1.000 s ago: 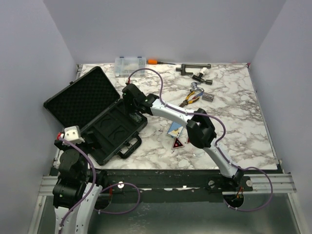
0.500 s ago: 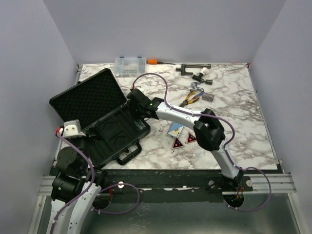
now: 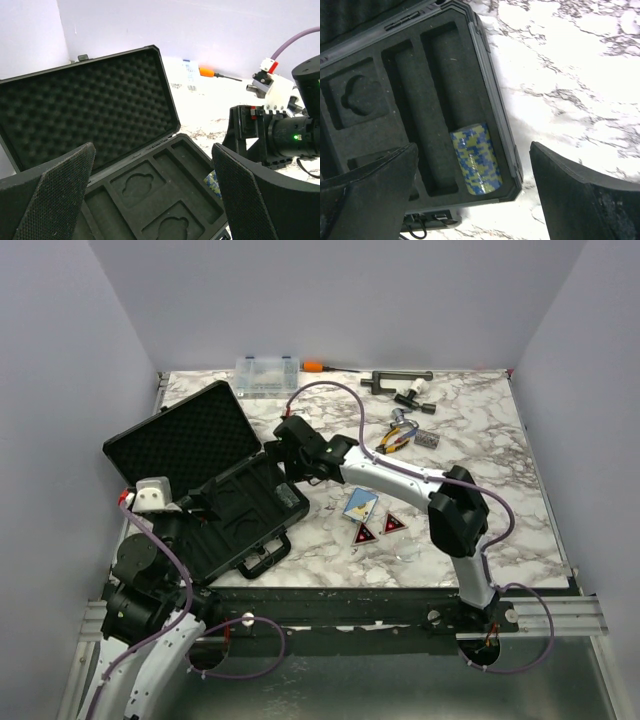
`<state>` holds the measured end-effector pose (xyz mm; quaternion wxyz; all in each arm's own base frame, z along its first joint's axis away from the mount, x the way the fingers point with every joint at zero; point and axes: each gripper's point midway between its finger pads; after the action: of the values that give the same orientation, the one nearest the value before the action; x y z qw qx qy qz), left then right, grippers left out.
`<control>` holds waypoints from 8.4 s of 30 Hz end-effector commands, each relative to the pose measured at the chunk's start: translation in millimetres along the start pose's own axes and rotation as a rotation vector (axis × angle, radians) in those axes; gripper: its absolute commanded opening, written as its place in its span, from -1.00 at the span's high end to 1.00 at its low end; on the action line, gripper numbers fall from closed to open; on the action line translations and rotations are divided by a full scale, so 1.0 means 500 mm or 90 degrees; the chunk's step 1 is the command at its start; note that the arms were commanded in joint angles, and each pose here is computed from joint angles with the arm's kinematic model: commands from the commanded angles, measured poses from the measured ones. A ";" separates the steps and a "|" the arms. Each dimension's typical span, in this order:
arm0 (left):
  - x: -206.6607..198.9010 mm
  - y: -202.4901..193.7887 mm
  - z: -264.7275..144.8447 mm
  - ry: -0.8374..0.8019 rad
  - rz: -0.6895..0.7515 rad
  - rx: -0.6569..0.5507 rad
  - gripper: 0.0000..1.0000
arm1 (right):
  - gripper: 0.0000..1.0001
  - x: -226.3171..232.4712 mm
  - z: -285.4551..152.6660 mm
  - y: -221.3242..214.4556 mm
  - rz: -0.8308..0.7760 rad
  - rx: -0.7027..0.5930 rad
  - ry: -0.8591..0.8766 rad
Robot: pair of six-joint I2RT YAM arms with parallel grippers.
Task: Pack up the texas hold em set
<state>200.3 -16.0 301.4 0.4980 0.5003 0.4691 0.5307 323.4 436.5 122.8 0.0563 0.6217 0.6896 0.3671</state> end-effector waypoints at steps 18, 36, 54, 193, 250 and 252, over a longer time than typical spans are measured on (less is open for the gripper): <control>0.038 -0.044 -0.089 0.009 -0.020 -0.039 -0.97 | -1.00 -0.279 -0.212 -0.020 0.075 -0.100 -0.255; 0.034 -0.051 -0.082 0.007 -0.012 -0.021 -0.97 | -1.00 -0.499 -0.294 0.061 0.144 -0.133 -0.319; 0.033 -0.054 -0.079 0.007 -0.010 -0.015 -0.97 | -1.00 -0.734 -0.167 0.254 0.290 -0.122 -0.467; 0.046 -0.038 -0.095 0.021 -0.026 -0.054 -0.97 | 0.99 0.068 0.015 0.092 0.586 -0.002 -0.039; 0.048 -0.035 -0.099 0.021 -0.030 -0.062 -0.97 | -0.69 0.053 0.076 -0.003 0.565 0.053 -0.079; 0.048 -0.035 -0.098 0.021 -0.029 -0.061 -0.97 | -0.99 0.051 0.071 0.003 0.556 0.045 -0.077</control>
<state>175.3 -3.8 265.0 0.4821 0.5135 0.4762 0.5264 351.4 488.5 100.4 -0.1088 0.8800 0.3472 0.3053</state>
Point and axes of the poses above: each gripper's point midway between its finger pads, its own z axis out along the fingers, its own x axis along the line the jaws close on, y = z × x, and after that the axes turned 12 degrees about z, right-handed
